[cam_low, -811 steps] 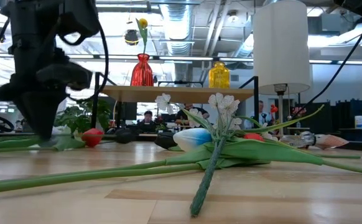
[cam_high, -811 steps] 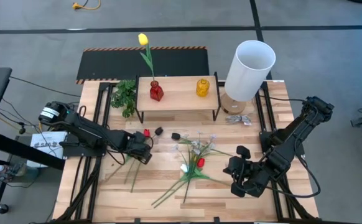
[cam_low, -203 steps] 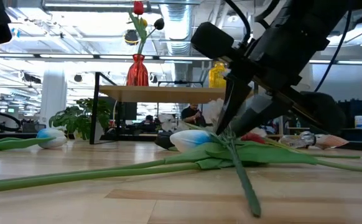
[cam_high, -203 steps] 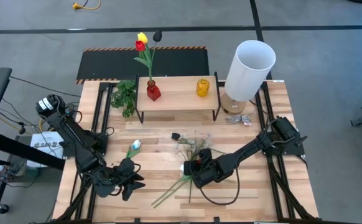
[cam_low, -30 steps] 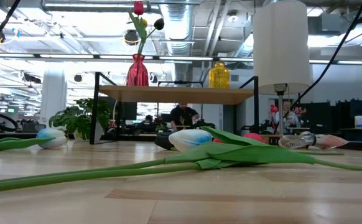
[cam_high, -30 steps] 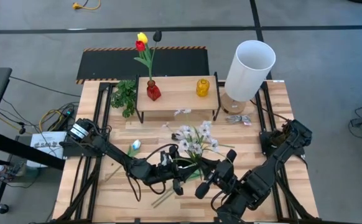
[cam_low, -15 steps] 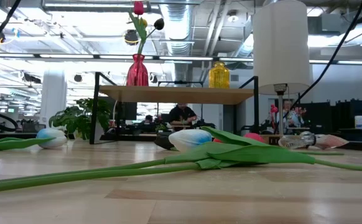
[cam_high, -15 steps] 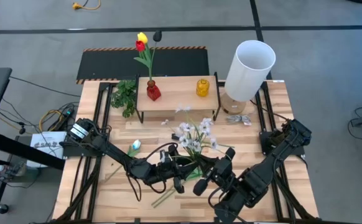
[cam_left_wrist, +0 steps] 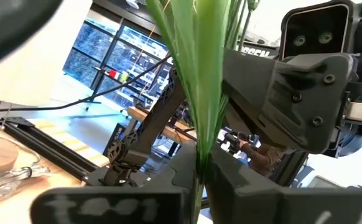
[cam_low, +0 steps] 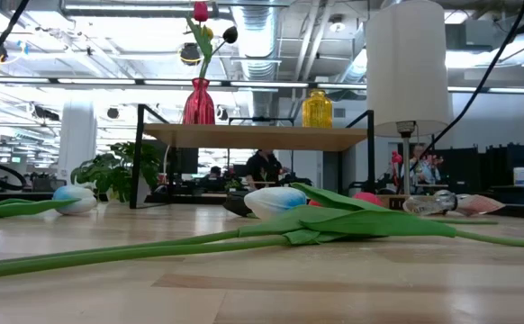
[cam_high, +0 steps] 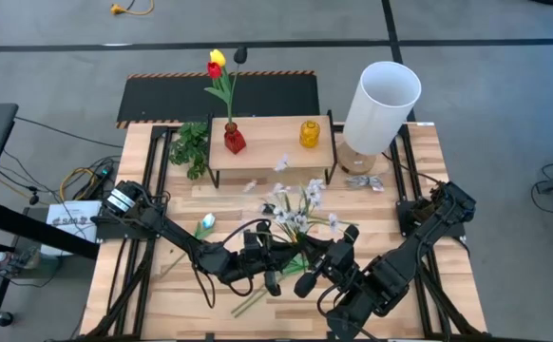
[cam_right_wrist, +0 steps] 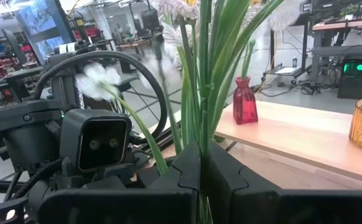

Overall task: Pick and place flowers into a vace then onto a shelf
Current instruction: Put the white flowers into the red vase on the shelf

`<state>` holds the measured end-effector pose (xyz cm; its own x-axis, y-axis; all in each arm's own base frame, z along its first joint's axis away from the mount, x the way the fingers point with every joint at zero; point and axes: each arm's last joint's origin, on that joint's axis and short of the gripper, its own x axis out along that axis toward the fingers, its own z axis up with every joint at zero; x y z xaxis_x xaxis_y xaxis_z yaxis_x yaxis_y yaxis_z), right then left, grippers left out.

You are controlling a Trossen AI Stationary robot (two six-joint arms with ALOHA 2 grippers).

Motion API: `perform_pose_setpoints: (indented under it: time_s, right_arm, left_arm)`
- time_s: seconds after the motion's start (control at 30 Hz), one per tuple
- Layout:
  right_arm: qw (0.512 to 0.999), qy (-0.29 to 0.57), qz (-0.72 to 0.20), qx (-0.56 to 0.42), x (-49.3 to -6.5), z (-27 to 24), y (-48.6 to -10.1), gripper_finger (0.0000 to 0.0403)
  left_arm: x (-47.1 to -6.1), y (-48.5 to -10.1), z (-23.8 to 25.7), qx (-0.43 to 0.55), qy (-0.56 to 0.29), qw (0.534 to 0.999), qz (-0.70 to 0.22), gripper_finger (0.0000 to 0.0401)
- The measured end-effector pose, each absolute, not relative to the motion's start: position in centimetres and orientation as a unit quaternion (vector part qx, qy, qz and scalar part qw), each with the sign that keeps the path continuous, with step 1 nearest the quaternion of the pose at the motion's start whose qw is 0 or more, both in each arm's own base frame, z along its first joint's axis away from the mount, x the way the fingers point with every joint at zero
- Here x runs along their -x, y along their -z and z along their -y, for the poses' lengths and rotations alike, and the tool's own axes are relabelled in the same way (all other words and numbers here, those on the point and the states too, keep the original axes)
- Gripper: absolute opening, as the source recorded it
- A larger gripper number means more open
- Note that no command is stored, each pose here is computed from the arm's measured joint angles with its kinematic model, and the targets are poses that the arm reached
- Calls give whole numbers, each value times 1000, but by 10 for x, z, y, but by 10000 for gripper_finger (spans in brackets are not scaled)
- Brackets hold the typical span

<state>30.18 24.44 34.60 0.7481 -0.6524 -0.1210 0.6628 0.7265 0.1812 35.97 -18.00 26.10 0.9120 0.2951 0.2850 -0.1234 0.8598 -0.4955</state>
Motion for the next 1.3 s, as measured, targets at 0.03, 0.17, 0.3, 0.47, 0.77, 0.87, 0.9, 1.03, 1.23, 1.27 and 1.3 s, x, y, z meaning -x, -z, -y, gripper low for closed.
perform_pose_setpoints:
  time_s: [0.03, 0.17, 0.3, 0.47, 0.77, 0.87, 0.9, 1.03, 1.23, 1.27, 1.3]
  right_arm:
    - [929, 354, -25, -107, -302, -244, -346, 5]
    - [930, 350, -30, -109, -302, -245, -346, 26]
    - [934, 327, -59, -128, -302, -247, -344, 60]
    - [937, 309, -79, -144, -302, -249, -343, 110]
    - [946, 277, -90, -145, -280, -264, -347, 174]
    - [948, 263, -87, -154, -271, -270, -351, 173]
    - [950, 257, -89, -154, -267, -273, -351, 171]
    - [954, 232, -96, -165, -253, -284, -353, 155]
    - [952, 192, -146, -187, -235, -295, -348, 127]
    - [951, 185, -158, -192, -234, -297, -347, 122]
    - [949, 178, -168, -196, -232, -298, -346, 119]
  left_arm:
    - [-360, -261, 180, 241, -111, 948, 178, 7]
    - [-360, -261, 180, 241, -116, 947, 178, 3]
    - [-360, -260, 178, 242, -125, 946, 177, 2]
    - [-360, -260, 179, 241, -124, 946, 177, 2]
    - [-360, -260, 177, 241, -142, 943, 178, 1]
    - [-359, -260, 178, 241, -147, 943, 177, 1]
    - [-359, -260, 178, 238, -147, 944, 176, 1]
    - [-358, -264, 177, 227, -149, 947, 169, 1]
    - [-356, -275, 169, 193, -152, 961, 131, 0]
    - [-355, -277, 167, 186, -147, 963, 124, 0]
    - [-356, -279, 165, 181, -137, 967, 117, 0]
